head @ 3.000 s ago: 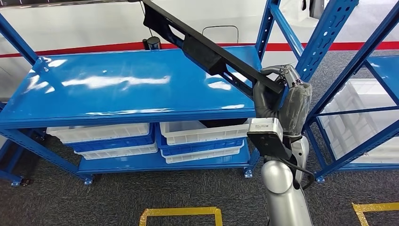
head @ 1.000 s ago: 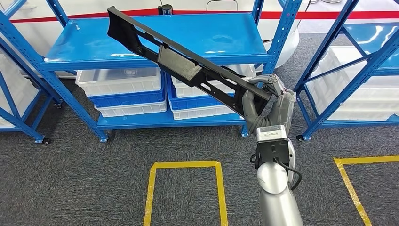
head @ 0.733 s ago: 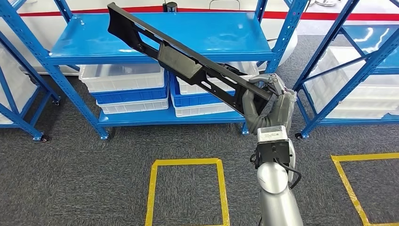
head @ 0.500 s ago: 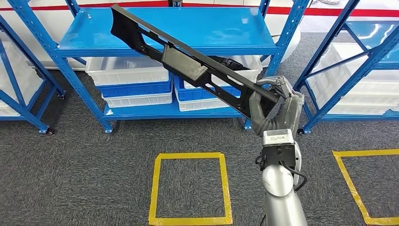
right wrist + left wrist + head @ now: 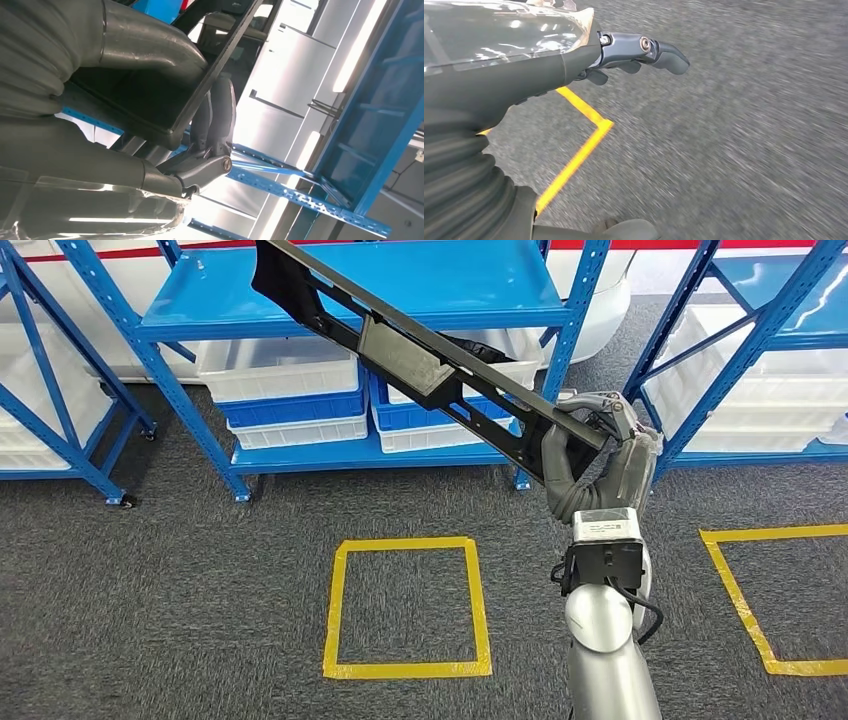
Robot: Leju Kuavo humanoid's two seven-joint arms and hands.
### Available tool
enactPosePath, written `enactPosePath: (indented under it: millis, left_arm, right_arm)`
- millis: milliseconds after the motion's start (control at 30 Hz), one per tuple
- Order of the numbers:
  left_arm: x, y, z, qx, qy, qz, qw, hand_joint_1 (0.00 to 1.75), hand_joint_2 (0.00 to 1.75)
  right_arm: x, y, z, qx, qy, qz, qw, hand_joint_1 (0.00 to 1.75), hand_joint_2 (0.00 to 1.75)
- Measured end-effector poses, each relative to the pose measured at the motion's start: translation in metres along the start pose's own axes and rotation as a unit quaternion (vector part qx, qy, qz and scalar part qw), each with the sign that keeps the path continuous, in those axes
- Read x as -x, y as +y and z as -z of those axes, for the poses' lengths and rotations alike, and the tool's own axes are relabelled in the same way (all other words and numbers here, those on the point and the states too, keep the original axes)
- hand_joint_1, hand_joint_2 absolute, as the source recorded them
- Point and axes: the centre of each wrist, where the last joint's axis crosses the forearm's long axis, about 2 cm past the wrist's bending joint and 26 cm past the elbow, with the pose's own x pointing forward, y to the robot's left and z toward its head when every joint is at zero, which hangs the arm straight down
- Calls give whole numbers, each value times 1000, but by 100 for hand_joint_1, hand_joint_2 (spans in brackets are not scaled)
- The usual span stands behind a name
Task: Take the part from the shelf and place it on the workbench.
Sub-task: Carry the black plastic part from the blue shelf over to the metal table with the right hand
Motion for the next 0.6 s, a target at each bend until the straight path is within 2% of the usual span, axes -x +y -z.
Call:
enactPosePath:
  millis: [600]
  left_arm:
    - [-2,1,1,-10,8,0,1000,0,175]
  right_arm:
    - [-2,0,16,7,-15,4,1000,175,175]
